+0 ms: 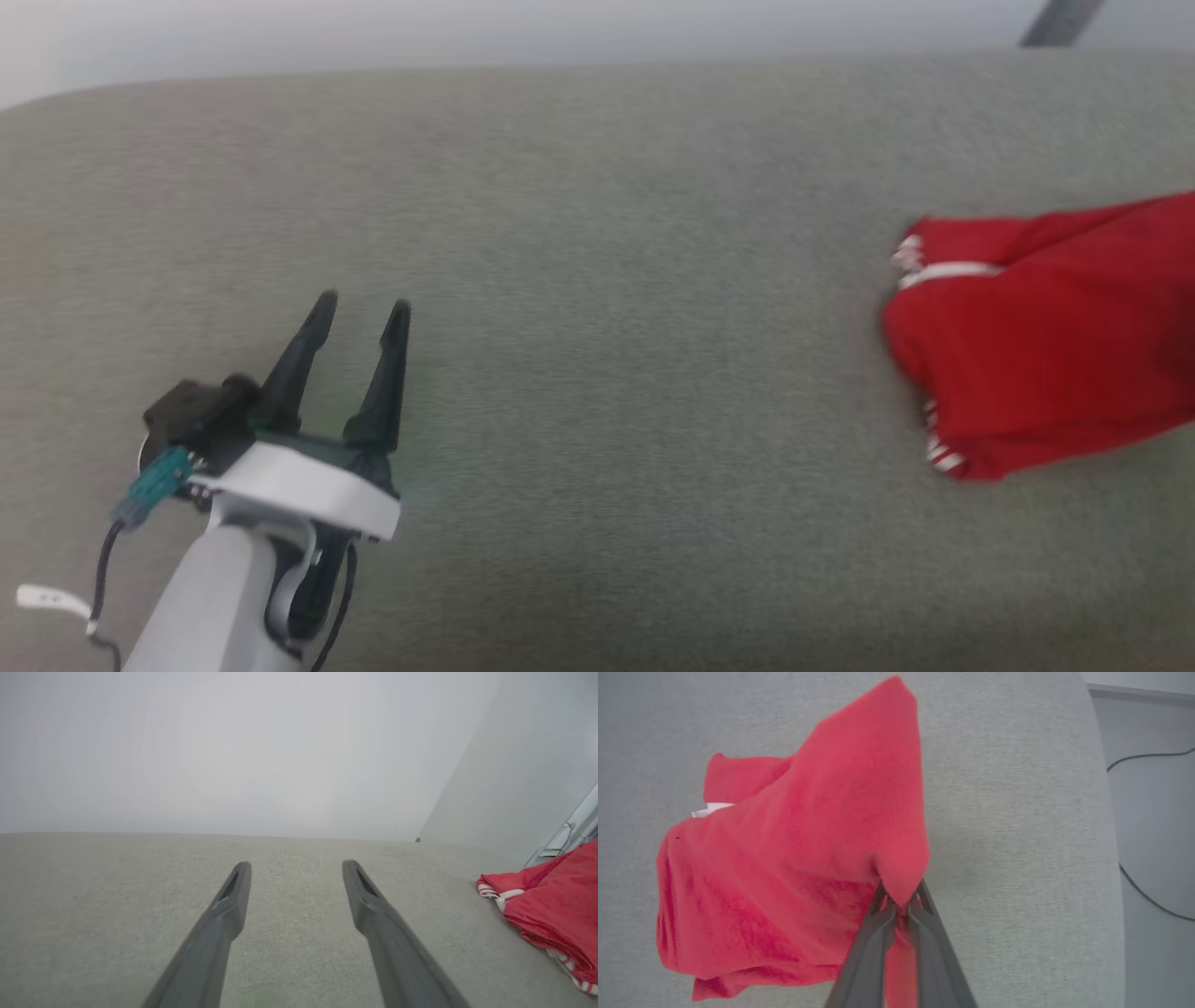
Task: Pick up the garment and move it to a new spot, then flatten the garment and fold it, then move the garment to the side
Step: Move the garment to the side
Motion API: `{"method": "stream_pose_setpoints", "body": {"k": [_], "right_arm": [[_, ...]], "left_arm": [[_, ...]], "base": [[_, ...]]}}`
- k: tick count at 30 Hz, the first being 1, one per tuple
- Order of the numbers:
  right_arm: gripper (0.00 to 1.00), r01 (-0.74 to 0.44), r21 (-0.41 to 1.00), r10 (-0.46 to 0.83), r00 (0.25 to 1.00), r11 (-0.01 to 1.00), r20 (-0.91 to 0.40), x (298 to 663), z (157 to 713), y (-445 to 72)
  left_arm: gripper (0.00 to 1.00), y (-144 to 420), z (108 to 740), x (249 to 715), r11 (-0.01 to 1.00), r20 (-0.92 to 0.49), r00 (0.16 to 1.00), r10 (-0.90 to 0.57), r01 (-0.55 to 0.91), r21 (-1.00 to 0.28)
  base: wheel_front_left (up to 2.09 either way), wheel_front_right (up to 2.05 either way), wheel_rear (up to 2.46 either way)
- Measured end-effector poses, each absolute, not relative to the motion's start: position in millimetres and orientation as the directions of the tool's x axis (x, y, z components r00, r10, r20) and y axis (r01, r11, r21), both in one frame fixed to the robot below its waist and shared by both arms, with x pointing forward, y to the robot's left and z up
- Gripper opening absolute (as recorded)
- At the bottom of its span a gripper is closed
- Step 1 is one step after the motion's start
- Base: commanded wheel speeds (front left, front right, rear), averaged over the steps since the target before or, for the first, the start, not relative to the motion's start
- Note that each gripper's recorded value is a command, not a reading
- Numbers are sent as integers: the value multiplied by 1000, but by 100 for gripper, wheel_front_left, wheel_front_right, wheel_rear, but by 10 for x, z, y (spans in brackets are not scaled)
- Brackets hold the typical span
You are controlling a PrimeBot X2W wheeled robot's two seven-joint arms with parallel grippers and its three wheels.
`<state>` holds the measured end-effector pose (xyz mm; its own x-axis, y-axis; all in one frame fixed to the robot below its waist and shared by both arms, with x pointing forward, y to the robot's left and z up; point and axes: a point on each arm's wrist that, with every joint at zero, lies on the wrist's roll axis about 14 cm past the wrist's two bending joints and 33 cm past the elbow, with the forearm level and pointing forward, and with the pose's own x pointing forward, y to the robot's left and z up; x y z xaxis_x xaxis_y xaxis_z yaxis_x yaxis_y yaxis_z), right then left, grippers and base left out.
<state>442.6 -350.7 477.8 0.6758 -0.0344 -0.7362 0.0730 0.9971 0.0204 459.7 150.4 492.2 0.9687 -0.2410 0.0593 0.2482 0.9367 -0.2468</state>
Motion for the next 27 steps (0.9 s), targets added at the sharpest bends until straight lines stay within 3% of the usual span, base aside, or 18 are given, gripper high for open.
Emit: {"method": "stream_pose_setpoints", "body": {"k": [14,27], "right_arm": [[0,286,-205,-350,706,936,-616,4510,5086,-4577],[0,332,-369,-492,669,868,-556,4608,4863,-5010]], "left_arm": [[100,653,4755,5086,852,67,888,-455,457,-254],[100,374,4520,5276,811,43,847,-530,521,-268]], "base": [[0,0,0],[0,0,0]]}}
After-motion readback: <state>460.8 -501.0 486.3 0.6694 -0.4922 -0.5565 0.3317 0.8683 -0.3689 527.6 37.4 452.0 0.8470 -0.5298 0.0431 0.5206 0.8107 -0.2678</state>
